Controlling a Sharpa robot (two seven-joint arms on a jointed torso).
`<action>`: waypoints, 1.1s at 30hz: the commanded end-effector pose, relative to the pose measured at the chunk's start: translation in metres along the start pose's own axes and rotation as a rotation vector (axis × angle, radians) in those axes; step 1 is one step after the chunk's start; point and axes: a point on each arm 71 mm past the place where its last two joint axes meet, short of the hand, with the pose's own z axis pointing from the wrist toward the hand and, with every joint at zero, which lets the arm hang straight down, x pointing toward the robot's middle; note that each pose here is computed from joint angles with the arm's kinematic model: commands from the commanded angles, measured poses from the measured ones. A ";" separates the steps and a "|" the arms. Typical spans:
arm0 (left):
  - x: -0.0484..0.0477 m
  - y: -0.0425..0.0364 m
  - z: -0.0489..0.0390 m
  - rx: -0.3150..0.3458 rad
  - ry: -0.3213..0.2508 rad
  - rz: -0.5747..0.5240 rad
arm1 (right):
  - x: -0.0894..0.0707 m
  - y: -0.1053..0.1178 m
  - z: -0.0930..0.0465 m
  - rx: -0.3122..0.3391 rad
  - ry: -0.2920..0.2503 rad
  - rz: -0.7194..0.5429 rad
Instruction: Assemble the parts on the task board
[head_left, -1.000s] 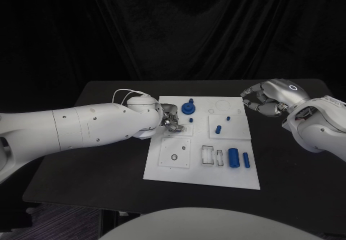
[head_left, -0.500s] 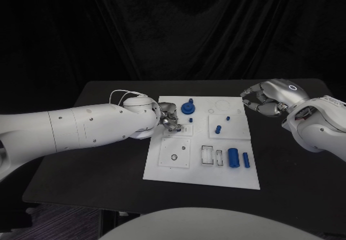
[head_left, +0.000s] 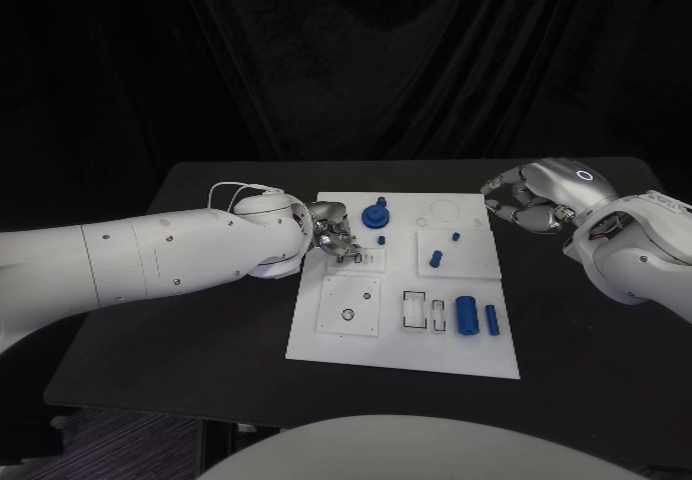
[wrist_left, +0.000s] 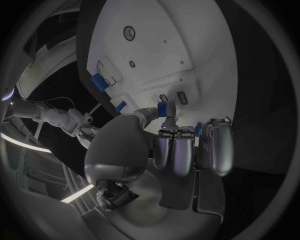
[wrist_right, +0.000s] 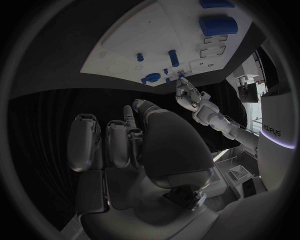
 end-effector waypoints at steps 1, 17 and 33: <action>0.0005 -0.0018 -0.0013 0.041 0.012 -0.049 | 0.001 -0.002 -0.001 0.022 0.010 -0.004; -0.0081 0.0002 0.0022 -0.041 0.180 -0.077 | 0.001 -0.003 -0.001 0.027 0.014 -0.004; -0.0085 -0.0071 0.0126 -0.088 0.235 -0.037 | 0.002 -0.002 0.001 0.022 0.011 -0.004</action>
